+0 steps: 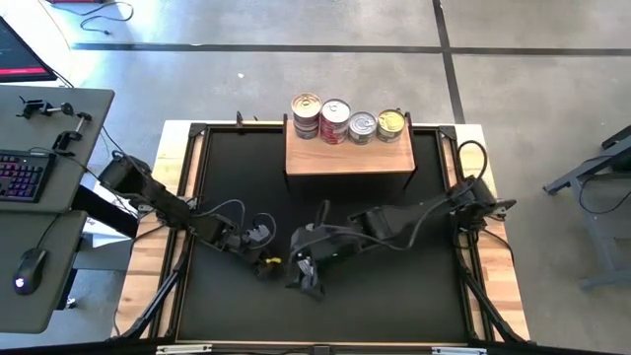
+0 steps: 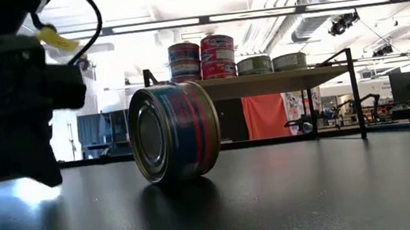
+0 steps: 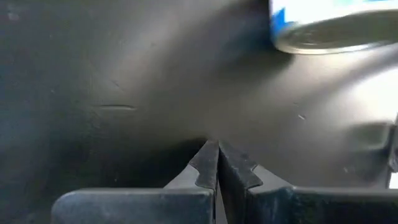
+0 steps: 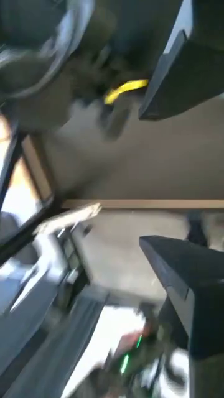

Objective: Stack canned seafood by type on shelf
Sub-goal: Stack the blue-pink can on top of the blue-pink tuna can on the shelf, then return to Home Position

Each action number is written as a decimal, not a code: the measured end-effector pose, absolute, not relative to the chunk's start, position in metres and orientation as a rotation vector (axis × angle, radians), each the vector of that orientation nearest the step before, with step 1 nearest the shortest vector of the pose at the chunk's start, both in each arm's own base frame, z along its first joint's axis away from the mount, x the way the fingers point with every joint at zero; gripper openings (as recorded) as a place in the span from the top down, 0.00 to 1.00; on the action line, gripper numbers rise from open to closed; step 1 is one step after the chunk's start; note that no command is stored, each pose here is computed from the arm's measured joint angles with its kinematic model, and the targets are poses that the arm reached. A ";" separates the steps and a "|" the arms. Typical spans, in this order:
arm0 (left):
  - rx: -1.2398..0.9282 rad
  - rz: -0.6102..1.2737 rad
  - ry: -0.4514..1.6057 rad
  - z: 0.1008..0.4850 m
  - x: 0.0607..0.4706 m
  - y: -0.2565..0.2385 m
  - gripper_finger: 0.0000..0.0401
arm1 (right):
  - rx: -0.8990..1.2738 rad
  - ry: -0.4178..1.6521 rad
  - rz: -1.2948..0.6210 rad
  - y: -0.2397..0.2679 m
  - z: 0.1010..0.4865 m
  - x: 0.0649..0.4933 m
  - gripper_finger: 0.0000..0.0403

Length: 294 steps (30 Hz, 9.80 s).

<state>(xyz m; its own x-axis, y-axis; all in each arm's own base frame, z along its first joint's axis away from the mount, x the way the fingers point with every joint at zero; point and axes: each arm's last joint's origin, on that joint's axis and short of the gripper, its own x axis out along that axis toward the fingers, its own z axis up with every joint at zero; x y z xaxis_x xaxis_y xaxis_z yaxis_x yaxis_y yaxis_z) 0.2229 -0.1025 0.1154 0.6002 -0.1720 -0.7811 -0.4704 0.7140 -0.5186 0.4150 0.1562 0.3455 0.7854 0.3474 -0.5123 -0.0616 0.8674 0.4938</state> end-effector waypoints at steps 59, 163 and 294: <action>-0.619 0.246 0.551 0.218 0.180 -0.019 1.00 | 0.585 1.197 -0.602 0.154 0.182 0.443 0.58; -0.885 0.335 -0.042 0.296 0.256 0.168 1.00 | -0.798 0.964 -0.464 -0.153 0.380 0.431 0.25; -0.656 -0.002 -0.050 0.173 0.120 0.011 1.00 | 0.588 0.238 0.219 0.047 0.247 0.146 1.00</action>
